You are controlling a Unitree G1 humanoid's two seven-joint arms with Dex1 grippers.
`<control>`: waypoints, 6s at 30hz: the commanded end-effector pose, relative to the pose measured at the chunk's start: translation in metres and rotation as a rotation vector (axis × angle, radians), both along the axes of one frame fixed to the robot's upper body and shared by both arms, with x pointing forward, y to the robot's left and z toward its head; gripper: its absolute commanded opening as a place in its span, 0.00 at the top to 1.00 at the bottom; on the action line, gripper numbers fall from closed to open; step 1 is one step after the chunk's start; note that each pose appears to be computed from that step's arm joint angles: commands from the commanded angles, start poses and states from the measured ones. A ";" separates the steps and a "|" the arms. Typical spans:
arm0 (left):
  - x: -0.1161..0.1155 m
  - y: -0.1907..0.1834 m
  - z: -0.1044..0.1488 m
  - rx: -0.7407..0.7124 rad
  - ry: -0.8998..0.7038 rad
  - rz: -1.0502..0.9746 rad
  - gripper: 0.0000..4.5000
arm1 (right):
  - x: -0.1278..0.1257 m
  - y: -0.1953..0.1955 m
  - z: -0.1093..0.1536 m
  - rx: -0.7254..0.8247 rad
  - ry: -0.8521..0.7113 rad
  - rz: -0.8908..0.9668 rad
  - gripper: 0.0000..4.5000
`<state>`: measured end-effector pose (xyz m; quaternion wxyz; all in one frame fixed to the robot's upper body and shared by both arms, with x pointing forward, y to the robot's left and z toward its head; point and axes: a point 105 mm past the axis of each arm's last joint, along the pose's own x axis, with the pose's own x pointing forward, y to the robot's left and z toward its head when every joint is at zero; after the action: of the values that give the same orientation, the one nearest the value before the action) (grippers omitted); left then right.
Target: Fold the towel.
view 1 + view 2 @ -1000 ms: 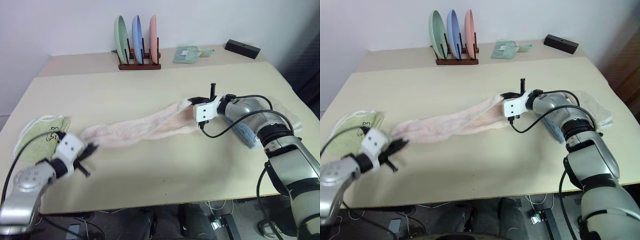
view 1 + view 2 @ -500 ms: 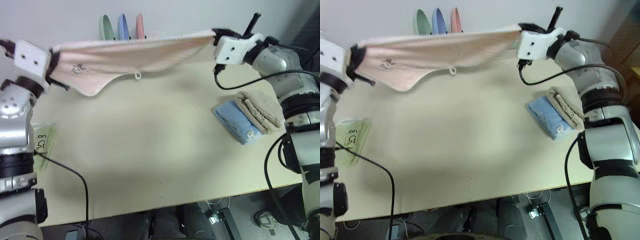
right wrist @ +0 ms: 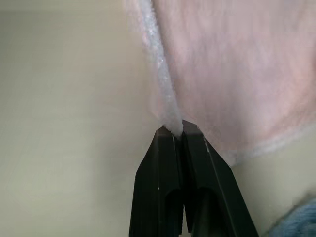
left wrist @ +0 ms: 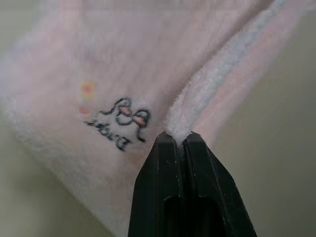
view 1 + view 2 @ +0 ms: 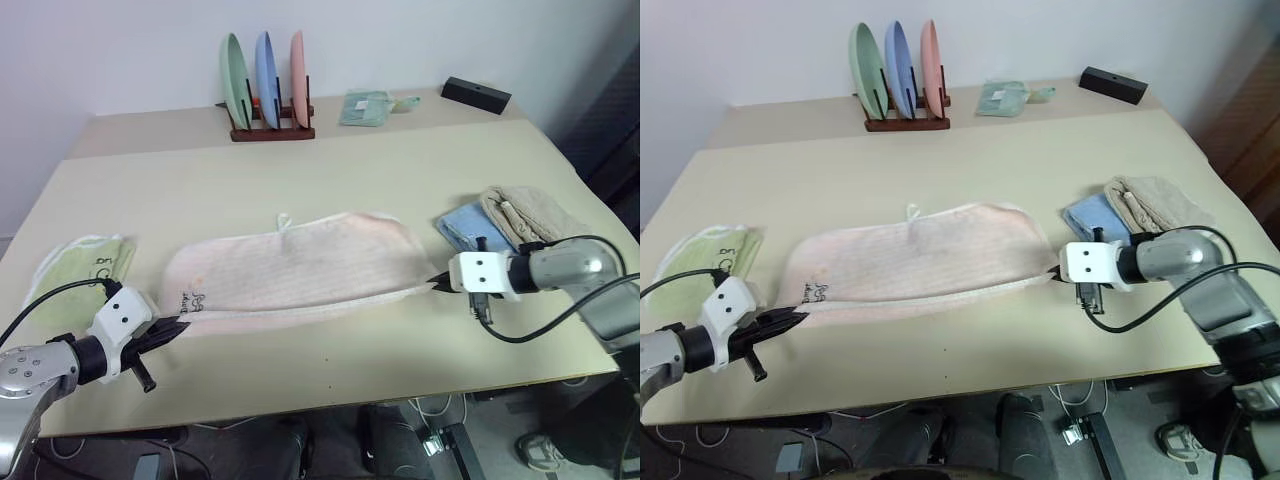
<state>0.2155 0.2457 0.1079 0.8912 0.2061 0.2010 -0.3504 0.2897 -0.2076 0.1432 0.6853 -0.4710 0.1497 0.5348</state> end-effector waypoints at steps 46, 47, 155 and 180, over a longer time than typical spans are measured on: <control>0.099 0.059 0.039 -0.058 -0.443 0.480 0.03 | 0.112 -0.026 0.061 0.276 -0.489 -0.386 0.14; 0.097 0.057 0.044 -0.067 -0.467 0.482 0.03 | 0.104 -0.027 0.063 0.353 -0.439 -0.419 0.14; 0.039 -0.104 -0.003 -0.346 -0.185 -0.037 0.02 | 0.077 0.146 0.012 0.758 0.009 -0.350 0.99; 0.009 -0.055 -0.005 -0.644 -0.107 0.530 0.00 | 0.056 0.151 0.045 0.779 -0.137 -0.102 0.01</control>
<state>0.2267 0.1848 0.0930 0.9758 -0.0964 0.0936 -0.1723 0.3492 -0.0604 0.1668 0.8571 -0.1805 -0.0432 0.4806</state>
